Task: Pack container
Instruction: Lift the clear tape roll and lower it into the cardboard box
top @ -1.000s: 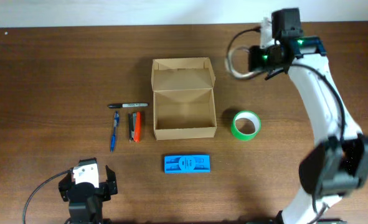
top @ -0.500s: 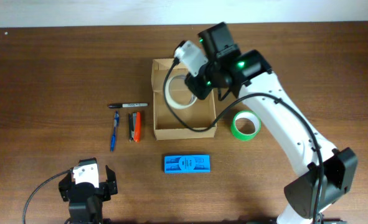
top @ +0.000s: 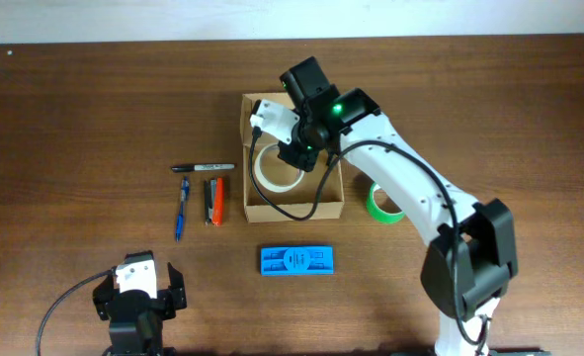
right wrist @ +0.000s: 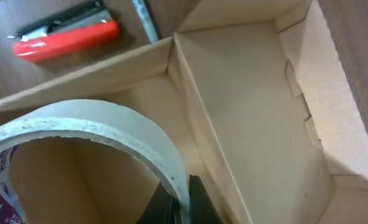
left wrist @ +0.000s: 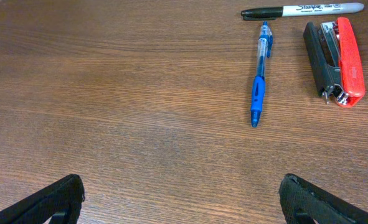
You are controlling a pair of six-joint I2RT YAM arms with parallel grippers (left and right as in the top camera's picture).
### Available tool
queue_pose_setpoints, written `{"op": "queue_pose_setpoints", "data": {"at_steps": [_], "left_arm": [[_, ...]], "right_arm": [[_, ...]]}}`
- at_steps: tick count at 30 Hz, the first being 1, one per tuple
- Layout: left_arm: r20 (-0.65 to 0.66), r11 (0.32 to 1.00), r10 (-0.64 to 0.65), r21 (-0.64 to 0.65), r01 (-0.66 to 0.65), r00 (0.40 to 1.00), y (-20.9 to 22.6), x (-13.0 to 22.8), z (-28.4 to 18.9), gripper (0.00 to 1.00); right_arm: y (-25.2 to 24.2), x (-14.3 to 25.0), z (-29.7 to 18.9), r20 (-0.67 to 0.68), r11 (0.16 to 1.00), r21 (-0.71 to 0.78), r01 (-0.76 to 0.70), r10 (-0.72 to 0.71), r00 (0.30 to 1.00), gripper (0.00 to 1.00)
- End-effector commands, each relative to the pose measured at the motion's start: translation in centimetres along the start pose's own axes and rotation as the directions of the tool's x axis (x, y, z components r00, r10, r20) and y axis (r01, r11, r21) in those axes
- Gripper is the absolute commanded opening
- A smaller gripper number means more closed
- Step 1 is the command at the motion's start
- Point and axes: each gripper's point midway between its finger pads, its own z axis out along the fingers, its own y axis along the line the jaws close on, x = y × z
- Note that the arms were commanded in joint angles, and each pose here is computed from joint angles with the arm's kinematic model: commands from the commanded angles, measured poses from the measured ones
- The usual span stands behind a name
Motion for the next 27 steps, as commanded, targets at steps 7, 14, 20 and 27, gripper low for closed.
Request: {"op": "queue_pose_setpoints", "data": {"at_steps": [7, 14, 20, 27], "left_arm": [[0.0, 1.0, -0.017, -0.013, 0.017, 1.0, 0.2, 0.2, 0.1, 1.0], [0.0, 1.0, -0.017, -0.013, 0.017, 1.0, 0.2, 0.2, 0.1, 1.0], [0.0, 1.0, -0.017, -0.013, 0.017, 1.0, 0.2, 0.2, 0.1, 1.0], [0.0, 1.0, -0.017, -0.013, 0.017, 1.0, 0.2, 0.2, 0.1, 1.0]], "right_arm": [[-0.1, 0.6, 2.4, -0.031, 1.0, 0.003, 0.026, -0.026, 0.999, 0.04], [0.4, 1.4, 4.4, -0.07, 0.999, -0.017, 0.05, -0.051, 0.996, 0.04], [1.0, 0.9, 5.5, -0.067, 0.997, -0.025, 0.08, -0.081, 0.994, 0.04], [1.3, 1.2, 6.8, -0.09, 0.995, -0.027, 0.098, -0.1, 0.991, 0.03]]}}
